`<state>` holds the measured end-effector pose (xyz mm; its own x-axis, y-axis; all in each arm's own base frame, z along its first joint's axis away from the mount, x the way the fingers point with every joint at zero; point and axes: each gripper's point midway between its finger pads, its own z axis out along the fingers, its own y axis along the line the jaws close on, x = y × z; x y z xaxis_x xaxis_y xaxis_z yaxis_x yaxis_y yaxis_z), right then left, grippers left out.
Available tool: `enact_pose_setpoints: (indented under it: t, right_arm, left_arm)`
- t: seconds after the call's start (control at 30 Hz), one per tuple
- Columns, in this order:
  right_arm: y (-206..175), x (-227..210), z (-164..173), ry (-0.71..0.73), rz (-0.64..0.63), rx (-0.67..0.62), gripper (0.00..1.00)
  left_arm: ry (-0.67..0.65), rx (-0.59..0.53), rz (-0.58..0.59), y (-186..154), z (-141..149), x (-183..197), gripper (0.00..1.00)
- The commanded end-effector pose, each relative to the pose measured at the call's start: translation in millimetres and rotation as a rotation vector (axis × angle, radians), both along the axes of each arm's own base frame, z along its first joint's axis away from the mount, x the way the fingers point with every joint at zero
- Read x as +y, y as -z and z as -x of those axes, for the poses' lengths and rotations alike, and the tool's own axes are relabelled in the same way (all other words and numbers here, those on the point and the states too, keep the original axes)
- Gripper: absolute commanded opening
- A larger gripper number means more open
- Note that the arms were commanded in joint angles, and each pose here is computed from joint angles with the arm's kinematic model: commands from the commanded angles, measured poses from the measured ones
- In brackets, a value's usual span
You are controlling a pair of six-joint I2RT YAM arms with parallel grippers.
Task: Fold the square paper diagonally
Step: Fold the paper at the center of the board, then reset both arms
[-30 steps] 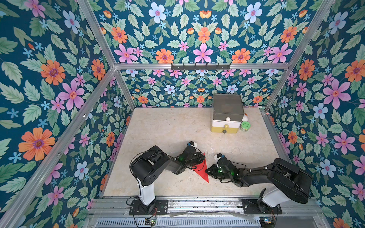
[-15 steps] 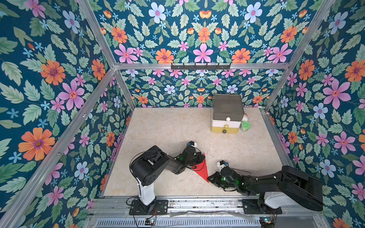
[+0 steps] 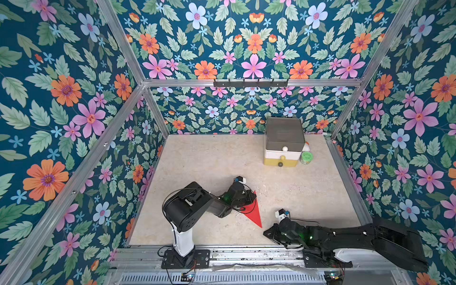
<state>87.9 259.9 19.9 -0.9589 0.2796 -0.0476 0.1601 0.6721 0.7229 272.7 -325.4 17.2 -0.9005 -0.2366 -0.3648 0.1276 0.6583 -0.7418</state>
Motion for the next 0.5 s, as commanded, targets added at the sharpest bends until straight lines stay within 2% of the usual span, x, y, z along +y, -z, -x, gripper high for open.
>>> enact_pose_setpoints:
  t: [0.0, 0.1, 0.13, 0.17, 0.23, 0.3, 0.47]
  right_arm:
    - [-7.9, -23.4, -14.5, 0.063, 0.113, -0.070, 0.08]
    - [-29.5, -32.9, -31.0, 0.100, 0.129, -0.135, 0.36]
    - [-32.5, -35.7, -36.0, 0.105, 0.130, -0.135, 0.46]
    - [-34.9, -38.3, -41.5, 0.110, 0.132, -0.140, 0.50]
    - [-45.3, -41.3, -53.7, 0.125, 0.143, -0.172, 0.52]
    - [-55.3, -43.2, -64.8, 0.130, 0.173, -0.207, 0.53]
    - [-87.3, -49.6, -103.9, 0.155, 0.272, -0.316, 0.54]
  left_arm:
    - [-0.006, 0.071, -0.153, 31.0, 10.3, 21.8, 0.00]
    - [0.034, 0.030, -0.085, 5.0, 5.3, 6.3, 0.02]
    - [0.046, 0.010, -0.058, -7.8, 3.8, 1.3, 0.08]
    - [0.054, -0.006, -0.038, -19.5, 2.4, -2.9, 0.14]
    - [0.072, -0.054, 0.003, -50.1, -2.2, -10.5, 0.27]
    - [0.083, -0.102, 0.025, -79.5, -6.1, -14.9, 0.34]
    - [0.062, -0.211, 0.000, -137.2, -13.3, -6.3, 0.41]
